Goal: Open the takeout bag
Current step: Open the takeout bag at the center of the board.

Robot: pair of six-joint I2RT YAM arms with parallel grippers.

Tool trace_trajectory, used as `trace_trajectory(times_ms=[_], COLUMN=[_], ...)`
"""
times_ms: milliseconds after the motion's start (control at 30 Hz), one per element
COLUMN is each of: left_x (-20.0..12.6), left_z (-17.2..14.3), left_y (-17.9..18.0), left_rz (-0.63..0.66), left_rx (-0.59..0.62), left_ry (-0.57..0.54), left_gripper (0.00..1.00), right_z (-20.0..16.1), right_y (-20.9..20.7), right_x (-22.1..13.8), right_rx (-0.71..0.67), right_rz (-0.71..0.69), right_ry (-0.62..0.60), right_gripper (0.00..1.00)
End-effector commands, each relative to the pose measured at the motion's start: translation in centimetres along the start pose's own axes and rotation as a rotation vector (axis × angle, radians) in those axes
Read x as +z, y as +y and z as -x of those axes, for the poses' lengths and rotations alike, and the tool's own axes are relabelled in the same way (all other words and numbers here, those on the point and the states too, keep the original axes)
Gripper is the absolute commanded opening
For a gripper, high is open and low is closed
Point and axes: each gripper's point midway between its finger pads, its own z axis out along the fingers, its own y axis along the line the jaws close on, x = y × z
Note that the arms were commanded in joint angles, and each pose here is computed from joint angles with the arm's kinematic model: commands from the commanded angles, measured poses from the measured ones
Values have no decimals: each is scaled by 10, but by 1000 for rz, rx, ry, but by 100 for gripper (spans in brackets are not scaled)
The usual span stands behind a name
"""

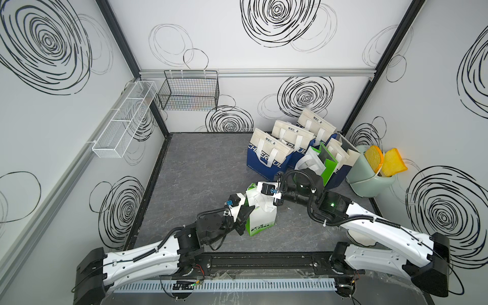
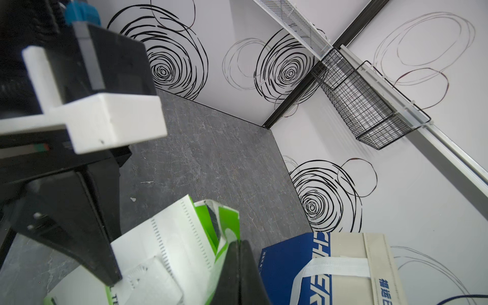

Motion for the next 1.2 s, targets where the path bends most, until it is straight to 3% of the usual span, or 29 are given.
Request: trace_trajectory(times_ms=[0,633,833,1167], left_x=[-2,-2,-2,-2], left_z=[12,10,11,11], left_y=[-6,-4,-3,-4], left_rz=[-12,3,3,-2], left_rx=[10,17,16,12], left_ry=[-15,1,-5,-12], left_gripper=[0,0,0,0], right_z=[27,30,37,35], right_y=[-36,-18,-11,-5], right_x=[-10,-11,-19,-49], right_rx=[-48,-54,-61,-172], right_rz=[-106,6,48,29], right_ry=[-63,-65,-100,-108], right_gripper=[0,0,25,33])
